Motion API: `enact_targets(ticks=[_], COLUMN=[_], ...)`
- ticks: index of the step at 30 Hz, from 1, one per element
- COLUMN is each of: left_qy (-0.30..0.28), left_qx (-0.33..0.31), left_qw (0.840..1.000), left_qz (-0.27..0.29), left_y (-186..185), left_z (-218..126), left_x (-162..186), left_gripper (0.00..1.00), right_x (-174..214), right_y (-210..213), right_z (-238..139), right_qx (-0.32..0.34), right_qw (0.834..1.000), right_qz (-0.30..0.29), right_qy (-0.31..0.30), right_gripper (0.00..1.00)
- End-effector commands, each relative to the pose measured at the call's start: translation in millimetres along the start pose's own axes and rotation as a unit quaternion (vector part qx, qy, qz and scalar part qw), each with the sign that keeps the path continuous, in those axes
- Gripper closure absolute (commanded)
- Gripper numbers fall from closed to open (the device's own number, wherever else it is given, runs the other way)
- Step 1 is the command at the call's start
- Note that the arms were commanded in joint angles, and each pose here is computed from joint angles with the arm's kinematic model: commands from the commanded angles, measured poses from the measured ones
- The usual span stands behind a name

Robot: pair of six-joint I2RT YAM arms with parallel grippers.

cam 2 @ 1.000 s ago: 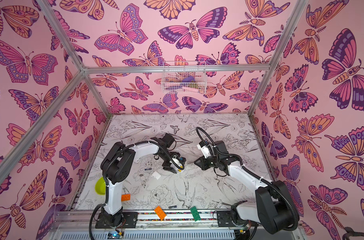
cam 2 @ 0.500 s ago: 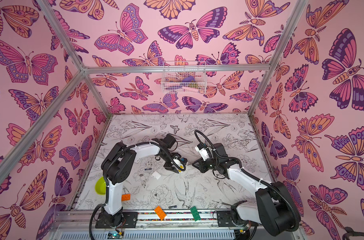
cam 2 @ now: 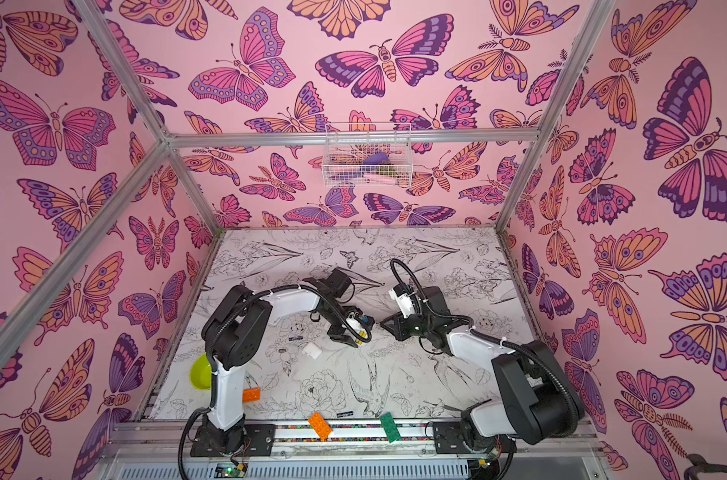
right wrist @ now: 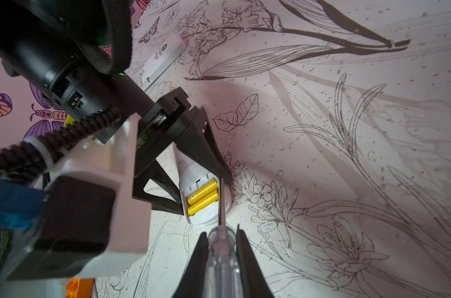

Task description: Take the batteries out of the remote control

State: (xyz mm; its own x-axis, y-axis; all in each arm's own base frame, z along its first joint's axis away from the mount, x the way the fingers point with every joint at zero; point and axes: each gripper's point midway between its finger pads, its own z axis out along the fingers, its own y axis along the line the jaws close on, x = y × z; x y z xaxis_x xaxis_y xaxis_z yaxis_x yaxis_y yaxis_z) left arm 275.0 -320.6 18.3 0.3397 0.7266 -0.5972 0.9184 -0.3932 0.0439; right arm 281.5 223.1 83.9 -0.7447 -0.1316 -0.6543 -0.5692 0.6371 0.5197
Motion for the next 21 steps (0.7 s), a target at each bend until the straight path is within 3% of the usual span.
enact_targets(ticks=[1, 10, 16, 21], left_qy=[0.042, 0.045, 0.043, 0.044], left_qx=[0.02, 0.024, 0.023, 0.021], left_qw=[0.999, 0.999, 0.999, 0.999], left_qz=[-0.011, -0.006, -0.011, -0.013], left_y=[-15.6, -17.1, -15.2, -15.0], left_z=[12.4, 16.9, 17.5, 16.1], left_x=[22.1, 21.9, 19.6, 19.4], left_gripper=[0.37, 0.36, 0.45, 0.47], right_x=[-4.1, 2.8, 1.7, -2.7], right_y=[6.7, 7.6, 15.0, 17.9], right_z=[4.9, 6.5, -2.5, -9.2], right_qx=[-0.01, -0.013, -0.018, -0.013], right_qw=[1.0, 1.0, 0.999, 0.999], right_qz=[-0.02, -0.02, -0.03, -0.025], right_qy=[-0.014, -0.014, -0.022, -0.033], right_gripper=[1.0, 1.0, 1.0, 1.0])
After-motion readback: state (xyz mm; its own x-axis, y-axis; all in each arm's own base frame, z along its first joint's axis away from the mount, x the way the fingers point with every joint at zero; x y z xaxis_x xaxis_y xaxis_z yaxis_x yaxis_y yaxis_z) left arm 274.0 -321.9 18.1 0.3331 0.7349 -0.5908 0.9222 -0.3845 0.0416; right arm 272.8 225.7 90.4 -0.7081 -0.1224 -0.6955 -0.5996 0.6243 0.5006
